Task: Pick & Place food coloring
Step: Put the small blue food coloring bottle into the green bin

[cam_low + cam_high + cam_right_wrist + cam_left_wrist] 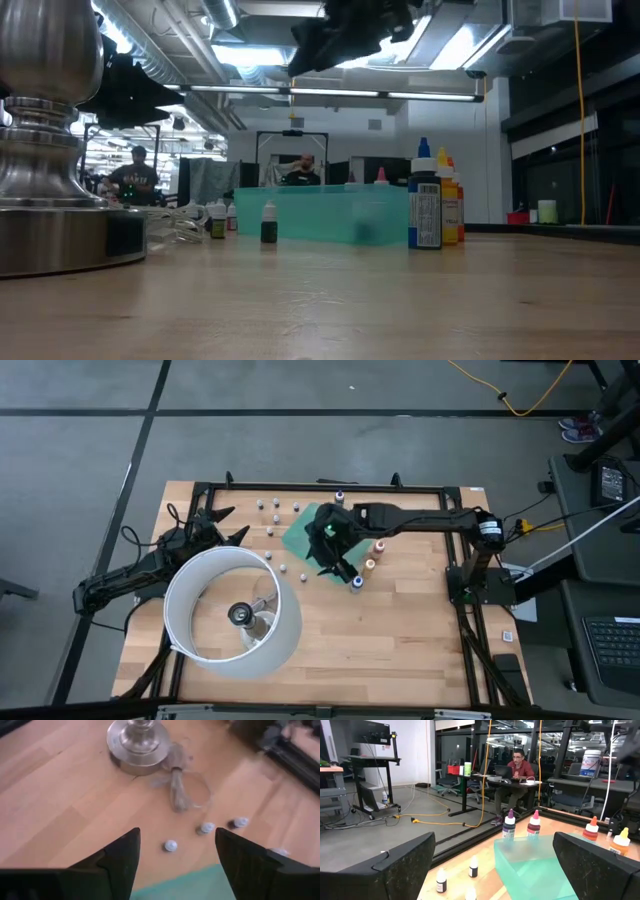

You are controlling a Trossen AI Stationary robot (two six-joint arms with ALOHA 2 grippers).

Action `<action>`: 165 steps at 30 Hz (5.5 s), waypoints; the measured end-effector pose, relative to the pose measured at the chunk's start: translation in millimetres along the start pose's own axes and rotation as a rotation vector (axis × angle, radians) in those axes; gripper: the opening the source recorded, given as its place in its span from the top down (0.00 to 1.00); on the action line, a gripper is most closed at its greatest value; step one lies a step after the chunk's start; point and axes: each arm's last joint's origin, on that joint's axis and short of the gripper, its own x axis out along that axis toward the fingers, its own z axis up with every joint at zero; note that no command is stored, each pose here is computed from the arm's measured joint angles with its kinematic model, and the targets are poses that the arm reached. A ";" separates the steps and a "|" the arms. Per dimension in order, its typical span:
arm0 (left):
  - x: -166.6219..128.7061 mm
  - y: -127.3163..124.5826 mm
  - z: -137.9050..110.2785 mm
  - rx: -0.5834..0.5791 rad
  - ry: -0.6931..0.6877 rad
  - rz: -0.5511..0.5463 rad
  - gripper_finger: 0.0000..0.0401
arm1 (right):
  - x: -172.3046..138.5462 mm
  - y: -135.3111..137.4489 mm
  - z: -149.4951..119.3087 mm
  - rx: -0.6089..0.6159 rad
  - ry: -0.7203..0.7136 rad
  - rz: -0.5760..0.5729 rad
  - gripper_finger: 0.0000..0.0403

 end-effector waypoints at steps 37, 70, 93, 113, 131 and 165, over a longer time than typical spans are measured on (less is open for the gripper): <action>0.0 0.0 0.0 0.000 0.000 0.000 0.00 | 133.1 -14.2 -66.7 0.056 0.195 0.004 0.37; 0.0 0.0 0.0 0.000 0.000 0.000 0.00 | 136.8 -9.3 -67.8 0.059 0.214 0.028 0.85; 0.0 0.0 0.0 0.000 0.000 0.000 0.00 | 65.1 -38.0 -7.4 0.255 0.313 -0.057 0.85; 0.0 0.0 0.0 0.000 0.000 0.000 0.00 | 2.7 -56.5 -5.2 0.923 0.345 -0.388 0.86; 0.0 0.0 -0.1 0.000 0.001 0.000 0.00 | -8.1 0.4 -34.0 1.319 0.365 -0.530 0.85; 0.0 0.0 0.0 0.000 0.000 0.000 0.00 | 45.9 55.9 -60.6 1.339 0.451 -0.469 0.85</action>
